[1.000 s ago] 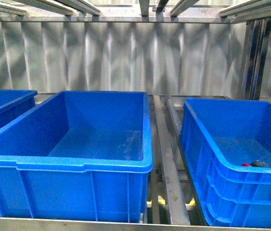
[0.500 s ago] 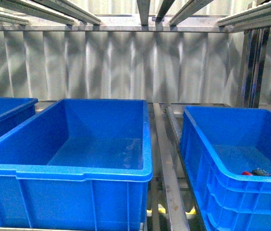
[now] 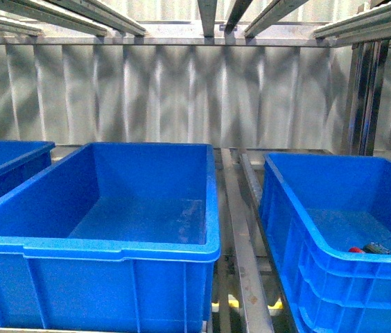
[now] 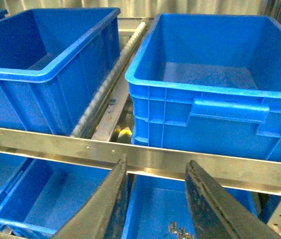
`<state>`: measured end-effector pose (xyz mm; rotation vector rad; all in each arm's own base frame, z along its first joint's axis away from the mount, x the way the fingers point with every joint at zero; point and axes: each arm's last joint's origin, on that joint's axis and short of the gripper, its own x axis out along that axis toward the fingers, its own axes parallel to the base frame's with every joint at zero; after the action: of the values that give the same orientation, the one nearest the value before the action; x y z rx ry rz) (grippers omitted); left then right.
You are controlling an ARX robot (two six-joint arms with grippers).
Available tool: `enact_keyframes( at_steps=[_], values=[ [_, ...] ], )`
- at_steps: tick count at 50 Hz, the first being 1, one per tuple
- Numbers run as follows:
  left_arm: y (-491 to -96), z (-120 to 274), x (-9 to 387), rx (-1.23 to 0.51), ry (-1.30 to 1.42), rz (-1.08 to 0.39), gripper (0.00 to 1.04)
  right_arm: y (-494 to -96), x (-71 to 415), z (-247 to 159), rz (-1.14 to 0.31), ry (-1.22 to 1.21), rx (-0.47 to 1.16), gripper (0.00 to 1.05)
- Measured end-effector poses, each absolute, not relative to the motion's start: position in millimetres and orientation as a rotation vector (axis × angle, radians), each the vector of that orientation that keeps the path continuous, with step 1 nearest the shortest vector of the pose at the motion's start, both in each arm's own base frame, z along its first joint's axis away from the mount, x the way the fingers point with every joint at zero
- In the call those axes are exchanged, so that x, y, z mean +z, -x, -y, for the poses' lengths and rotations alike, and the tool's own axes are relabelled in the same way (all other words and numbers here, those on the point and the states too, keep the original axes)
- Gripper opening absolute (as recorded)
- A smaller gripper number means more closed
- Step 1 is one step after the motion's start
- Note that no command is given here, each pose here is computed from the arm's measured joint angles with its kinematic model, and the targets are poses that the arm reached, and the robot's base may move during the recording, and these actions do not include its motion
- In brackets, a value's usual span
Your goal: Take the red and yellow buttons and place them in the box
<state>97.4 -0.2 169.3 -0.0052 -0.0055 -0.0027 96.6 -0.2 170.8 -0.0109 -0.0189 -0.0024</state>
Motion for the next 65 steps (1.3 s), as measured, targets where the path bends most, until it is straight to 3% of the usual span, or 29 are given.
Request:
enact_keyframes(
  at_steps=[18,65],
  values=[
    [-97.4,0.2,169.3,-0.003,0.005,0.006,0.97,-96.6,170.8,0.2,0.019,0.01,-0.002,0.99],
    [-97.4,0.2,169.3,-0.003,0.005,0.006,0.97,-96.6,170.8,0.2,0.019,0.01,-0.002,0.98]
  ],
)
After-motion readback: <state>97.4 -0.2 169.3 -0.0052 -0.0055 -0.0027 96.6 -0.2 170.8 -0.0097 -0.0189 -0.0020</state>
